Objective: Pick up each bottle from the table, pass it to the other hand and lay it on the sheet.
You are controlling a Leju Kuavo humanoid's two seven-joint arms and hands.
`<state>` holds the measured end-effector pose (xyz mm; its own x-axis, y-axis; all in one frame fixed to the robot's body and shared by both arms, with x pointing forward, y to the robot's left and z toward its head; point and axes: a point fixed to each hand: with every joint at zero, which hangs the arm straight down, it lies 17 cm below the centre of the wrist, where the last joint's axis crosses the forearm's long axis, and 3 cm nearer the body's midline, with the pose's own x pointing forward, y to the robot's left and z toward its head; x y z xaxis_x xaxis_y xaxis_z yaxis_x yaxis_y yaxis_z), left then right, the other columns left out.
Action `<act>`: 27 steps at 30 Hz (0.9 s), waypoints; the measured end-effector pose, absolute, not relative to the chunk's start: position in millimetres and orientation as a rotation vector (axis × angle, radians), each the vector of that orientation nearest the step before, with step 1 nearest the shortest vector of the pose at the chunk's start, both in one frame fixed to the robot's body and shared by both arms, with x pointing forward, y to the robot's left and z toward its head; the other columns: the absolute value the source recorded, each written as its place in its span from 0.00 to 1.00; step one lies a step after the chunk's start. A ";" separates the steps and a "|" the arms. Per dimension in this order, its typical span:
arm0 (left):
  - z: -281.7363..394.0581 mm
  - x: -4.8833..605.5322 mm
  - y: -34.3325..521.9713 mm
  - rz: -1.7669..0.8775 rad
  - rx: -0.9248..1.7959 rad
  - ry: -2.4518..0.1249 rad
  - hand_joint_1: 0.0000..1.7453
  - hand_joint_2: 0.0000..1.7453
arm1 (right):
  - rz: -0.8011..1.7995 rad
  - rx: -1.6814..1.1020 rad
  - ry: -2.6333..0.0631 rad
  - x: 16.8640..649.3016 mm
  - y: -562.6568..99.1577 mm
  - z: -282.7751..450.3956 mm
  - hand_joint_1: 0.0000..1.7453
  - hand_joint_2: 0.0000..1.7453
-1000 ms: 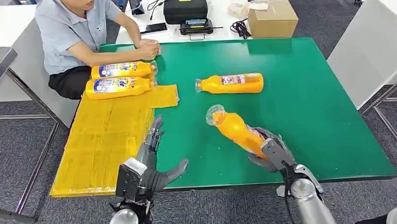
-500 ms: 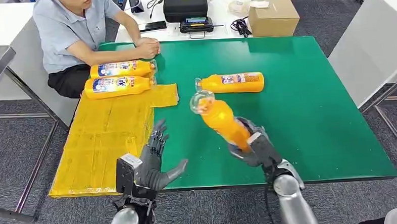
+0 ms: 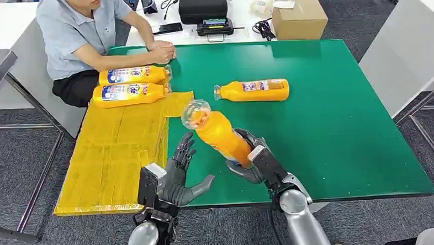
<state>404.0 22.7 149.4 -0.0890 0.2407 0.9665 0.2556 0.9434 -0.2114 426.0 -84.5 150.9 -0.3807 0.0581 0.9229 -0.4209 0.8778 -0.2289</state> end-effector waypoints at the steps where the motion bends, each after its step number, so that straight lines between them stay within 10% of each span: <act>1: 150.2 404.6 20.2 -0.017 -0.387 -1.677 0.00 1.00 | 0.528 0.275 -1.900 425.6 -81.2 150.9 1.00 1.00; 25: 167.2 427.7 33.0 0.088 -0.322 -1.763 0.00 1.00 | 0.666 0.386 -1.829 405.2 -14.6 125.1 1.00 1.00; 26: 167.0 427.9 33.2 0.097 -0.329 -1.758 0.85 1.00 | 0.666 0.388 -1.826 404.7 -14.0 124.3 1.00 1.00; 27: 166.9 428.0 33.3 0.104 -0.338 -1.755 1.00 1.00 | 0.665 0.390 -1.824 404.3 -13.3 123.2 1.00 1.00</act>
